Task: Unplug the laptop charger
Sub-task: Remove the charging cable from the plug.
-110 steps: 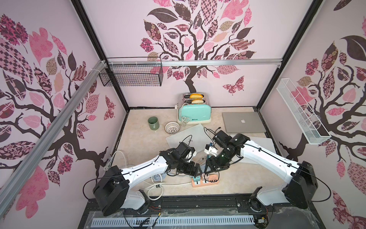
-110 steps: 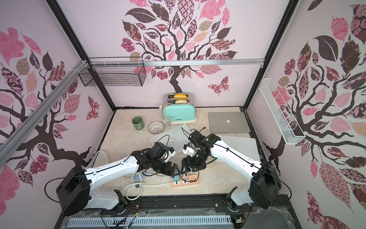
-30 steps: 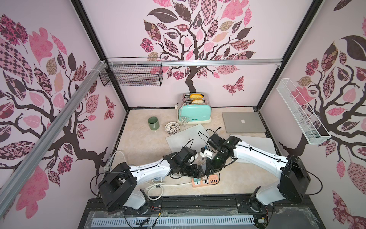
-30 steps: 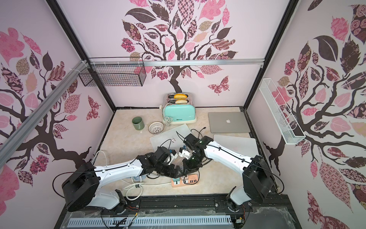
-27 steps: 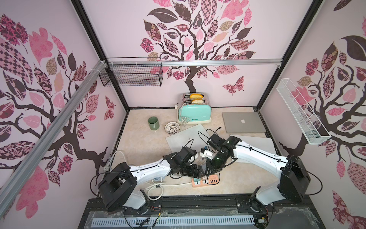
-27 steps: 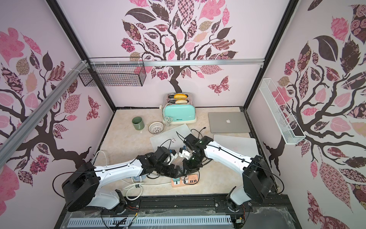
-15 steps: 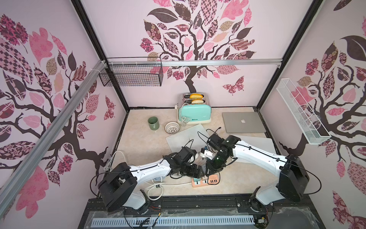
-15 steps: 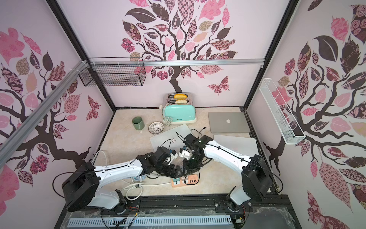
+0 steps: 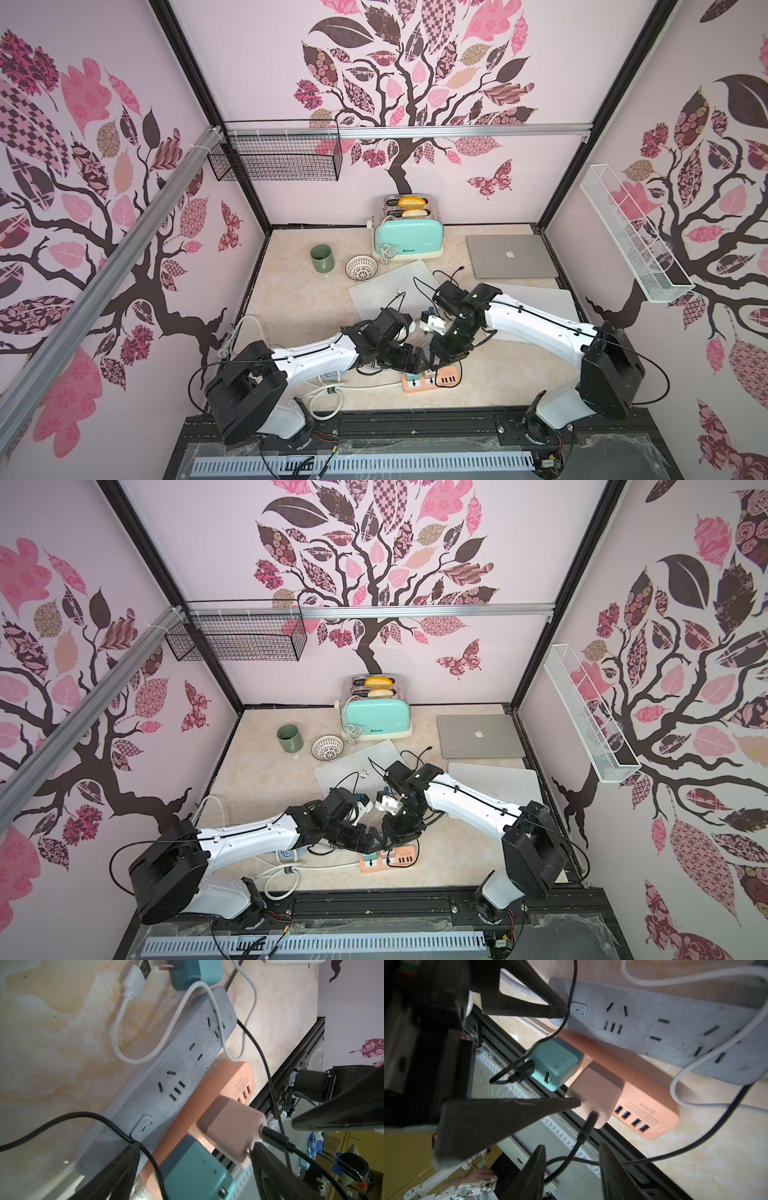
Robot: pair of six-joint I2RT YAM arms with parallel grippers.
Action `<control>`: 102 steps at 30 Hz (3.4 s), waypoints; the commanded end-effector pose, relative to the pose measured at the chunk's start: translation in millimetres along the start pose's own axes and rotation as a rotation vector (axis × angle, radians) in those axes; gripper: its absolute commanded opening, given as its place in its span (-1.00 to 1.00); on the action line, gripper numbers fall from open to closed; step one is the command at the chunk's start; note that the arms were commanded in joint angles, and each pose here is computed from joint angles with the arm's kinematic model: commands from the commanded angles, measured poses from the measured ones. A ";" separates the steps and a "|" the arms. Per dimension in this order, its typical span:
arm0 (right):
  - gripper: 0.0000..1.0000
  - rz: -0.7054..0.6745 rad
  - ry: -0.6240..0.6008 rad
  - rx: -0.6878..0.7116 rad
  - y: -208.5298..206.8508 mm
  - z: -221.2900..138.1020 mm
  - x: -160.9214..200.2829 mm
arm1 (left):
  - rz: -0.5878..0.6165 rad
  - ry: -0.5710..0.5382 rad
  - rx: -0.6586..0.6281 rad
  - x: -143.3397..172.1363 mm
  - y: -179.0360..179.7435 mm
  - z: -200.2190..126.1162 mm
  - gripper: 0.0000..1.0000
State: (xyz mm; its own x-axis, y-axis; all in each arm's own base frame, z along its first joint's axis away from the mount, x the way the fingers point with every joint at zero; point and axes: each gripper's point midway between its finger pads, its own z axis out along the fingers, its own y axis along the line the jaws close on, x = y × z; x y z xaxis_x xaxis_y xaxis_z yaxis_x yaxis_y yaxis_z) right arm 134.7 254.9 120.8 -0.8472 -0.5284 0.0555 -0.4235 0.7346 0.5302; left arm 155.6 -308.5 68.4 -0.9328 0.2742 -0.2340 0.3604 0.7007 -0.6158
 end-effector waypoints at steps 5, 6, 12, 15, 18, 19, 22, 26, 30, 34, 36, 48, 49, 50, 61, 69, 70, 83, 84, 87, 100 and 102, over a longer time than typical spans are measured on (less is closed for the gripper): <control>-0.22 -0.020 -0.002 -0.036 8.2 0.9 -4.7 | -0.028 0.053 -0.059 18.9 23.2 12.3 0.76; -0.27 -0.023 -0.004 -0.035 8.1 1.0 -5.0 | -0.027 0.053 -0.058 19.0 23.3 12.5 0.76; -0.53 -0.018 0.003 -0.046 9.1 2.2 -3.8 | -0.031 0.057 -0.061 20.3 24.7 13.4 0.76; -0.60 -0.018 -0.001 -0.043 10.1 0.2 -4.1 | -0.031 0.056 -0.062 21.0 25.5 13.1 0.76; -0.73 -0.018 -0.004 -0.041 11.4 -2.9 -4.4 | -0.034 0.060 -0.064 23.0 27.1 13.7 0.76; -0.78 -0.016 -0.005 -0.042 12.0 -3.8 -4.9 | -0.035 0.063 -0.064 23.4 27.6 13.8 0.76; -0.85 -0.016 -0.006 -0.040 13.4 -6.0 -5.5 | -0.033 0.066 -0.064 23.9 27.3 13.6 0.76; -0.52 -0.012 -0.011 -0.012 11.6 -10.4 -6.8 | -0.033 0.069 -0.067 24.8 28.7 14.6 0.76; -0.03 -0.010 -0.016 0.009 13.1 -18.6 -6.4 | -0.033 0.070 -0.065 24.8 28.2 14.8 0.76; 0.22 -0.042 -0.041 0.010 14.5 -25.0 -2.1 | -0.034 0.077 -0.067 26.0 30.1 17.2 0.76; 0.23 -0.047 -0.028 0.020 10.9 -23.3 2.6 | -0.034 0.078 -0.066 25.9 29.7 17.8 0.76; 0.18 -0.021 0.033 -0.110 32.0 -26.6 25.7 | -0.033 0.080 -0.065 25.8 30.0 18.8 0.76; 0.17 -0.017 0.038 -0.118 32.9 -26.4 26.1 | -0.032 0.078 -0.064 24.7 29.3 19.0 0.76; 0.17 -0.017 0.041 -0.121 33.8 -26.2 26.3 | -0.032 0.080 -0.063 25.3 29.3 19.1 0.76; 0.18 -0.006 0.049 -0.138 36.7 -9.8 19.0 | -0.031 0.076 -0.050 24.2 27.9 21.0 0.76; 0.08 0.014 0.047 -0.142 38.1 0.6 9.5 | -0.016 0.087 -0.034 25.6 25.4 21.1 0.76; 0.06 0.015 0.047 -0.141 38.1 0.9 8.7 | -0.013 0.091 -0.034 25.9 25.1 20.9 0.76; 0.04 0.066 0.021 -0.129 37.9 8.5 13.4 | 0.012 0.124 -0.009 29.7 21.3 21.6 0.76; 0.05 0.067 0.016 -0.128 39.1 9.6 13.4 | 0.012 0.124 -0.009 29.9 21.0 20.9 0.76; 0.08 0.065 0.000 -0.109 40.7 13.5 13.1 | 0.016 0.126 -0.003 31.0 19.6 18.2 0.76; 0.13 0.092 -0.175 -0.055 31.8 17.3 -6.8 | 0.012 0.142 0.032 34.2 12.9 15.3 0.76; 0.13 0.085 -0.200 -0.052 31.2 17.0 -10.6 | 0.011 0.143 0.042 34.1 10.5 13.9 0.76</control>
State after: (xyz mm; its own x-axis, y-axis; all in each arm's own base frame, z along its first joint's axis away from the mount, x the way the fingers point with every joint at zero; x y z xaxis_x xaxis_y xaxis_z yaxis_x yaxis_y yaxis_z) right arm 109.8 283.3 118.4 -0.9155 -0.4013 0.0276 -0.3122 0.7521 0.5804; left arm 152.6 -308.1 68.9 -0.9194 0.3145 -0.2360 0.3904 0.6587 -0.6432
